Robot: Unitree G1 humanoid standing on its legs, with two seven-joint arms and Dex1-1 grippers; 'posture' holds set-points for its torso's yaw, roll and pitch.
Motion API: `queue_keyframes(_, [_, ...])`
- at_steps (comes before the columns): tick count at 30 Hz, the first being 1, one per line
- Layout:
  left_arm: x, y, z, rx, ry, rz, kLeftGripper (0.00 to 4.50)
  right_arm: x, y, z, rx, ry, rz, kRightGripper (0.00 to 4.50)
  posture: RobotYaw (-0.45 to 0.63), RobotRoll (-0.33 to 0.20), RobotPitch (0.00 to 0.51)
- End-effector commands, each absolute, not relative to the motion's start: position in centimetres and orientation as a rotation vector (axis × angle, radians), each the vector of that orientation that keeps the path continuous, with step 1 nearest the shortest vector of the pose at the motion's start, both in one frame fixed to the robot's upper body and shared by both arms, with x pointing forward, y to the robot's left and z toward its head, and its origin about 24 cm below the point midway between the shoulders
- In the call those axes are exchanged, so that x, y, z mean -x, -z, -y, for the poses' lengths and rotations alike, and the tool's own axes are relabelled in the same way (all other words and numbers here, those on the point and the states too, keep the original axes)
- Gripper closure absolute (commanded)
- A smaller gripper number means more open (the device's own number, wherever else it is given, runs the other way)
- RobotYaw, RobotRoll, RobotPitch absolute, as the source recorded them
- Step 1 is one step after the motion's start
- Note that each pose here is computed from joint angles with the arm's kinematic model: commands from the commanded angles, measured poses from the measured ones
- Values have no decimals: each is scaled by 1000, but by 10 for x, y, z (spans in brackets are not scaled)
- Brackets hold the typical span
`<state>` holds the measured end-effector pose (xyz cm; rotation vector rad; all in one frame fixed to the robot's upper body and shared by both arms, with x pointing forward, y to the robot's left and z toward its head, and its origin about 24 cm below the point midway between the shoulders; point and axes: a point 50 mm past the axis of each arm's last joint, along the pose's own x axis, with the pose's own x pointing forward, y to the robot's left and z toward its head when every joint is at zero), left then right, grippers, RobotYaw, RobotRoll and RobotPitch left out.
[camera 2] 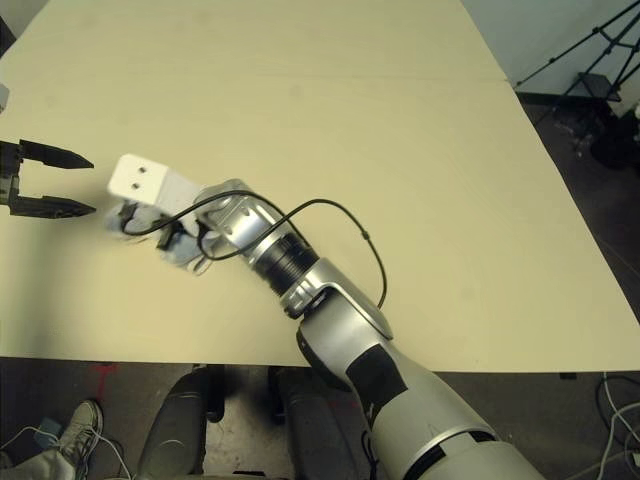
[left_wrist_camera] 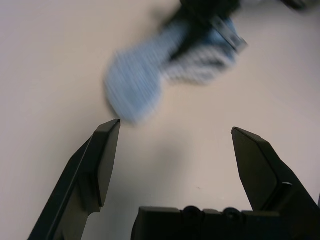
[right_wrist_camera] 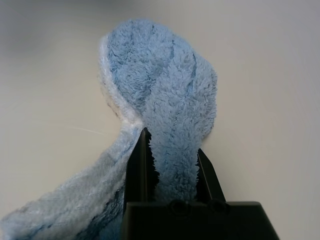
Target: Wipe the water off the table with a rag.
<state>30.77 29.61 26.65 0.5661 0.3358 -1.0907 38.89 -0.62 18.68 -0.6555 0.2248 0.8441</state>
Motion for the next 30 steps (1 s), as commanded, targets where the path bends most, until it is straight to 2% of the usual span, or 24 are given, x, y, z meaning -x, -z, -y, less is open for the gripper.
queue_keyframes(1, [-311, -265, -294, -555, 1067, -295, 0, -413, -162, 77, 654, -538, -364, 4313, 219, 0, 279])
queue_keyframes(5, [-322, -261, -292, -513, 982, -214, 0, -419, -179, 98, 530, -465, -300, 4314, 219, 0, 279])
queue_keyframes(8, [-336, -261, -290, -442, 854, -95, 0, -421, -216, 107, 381, -427, -167, 4314, 219, 0, 279])
queue_keyframes(11, [-351, -266, -294, -403, 657, 76, 0, -414, -248, 132, 311, -342, -59, 4314, 219, 0, 279])
queue_keyframes(14, [-358, -268, -309, -383, 412, 216, 0, -399, -260, 172, 298, -221, -42, 4314, 214, 0, 278])
queue_keyframes(19, [-356, -254, -330, -341, 141, 299, 0, -366, -251, 239, 352, -49, -148, 4314, 204, 0, 275])
queue_keyframes(23, [-351, -237, -343, -346, 11, 299, 0, -348, -234, 273, 360, 36, -236, 4314, 185, 0, 274])
queue_keyframes(26, [-350, -222, -348, -332, -42, 272, 0, -342, -224, 282, 344, 74, -278, 4314, 178, 0, 274])
queue_keyframes(30, [-351, -209, -350, -299, -74, 245, 0, -346, -212, 273, 292, 45, -308, 4314, 178, 0, 272])
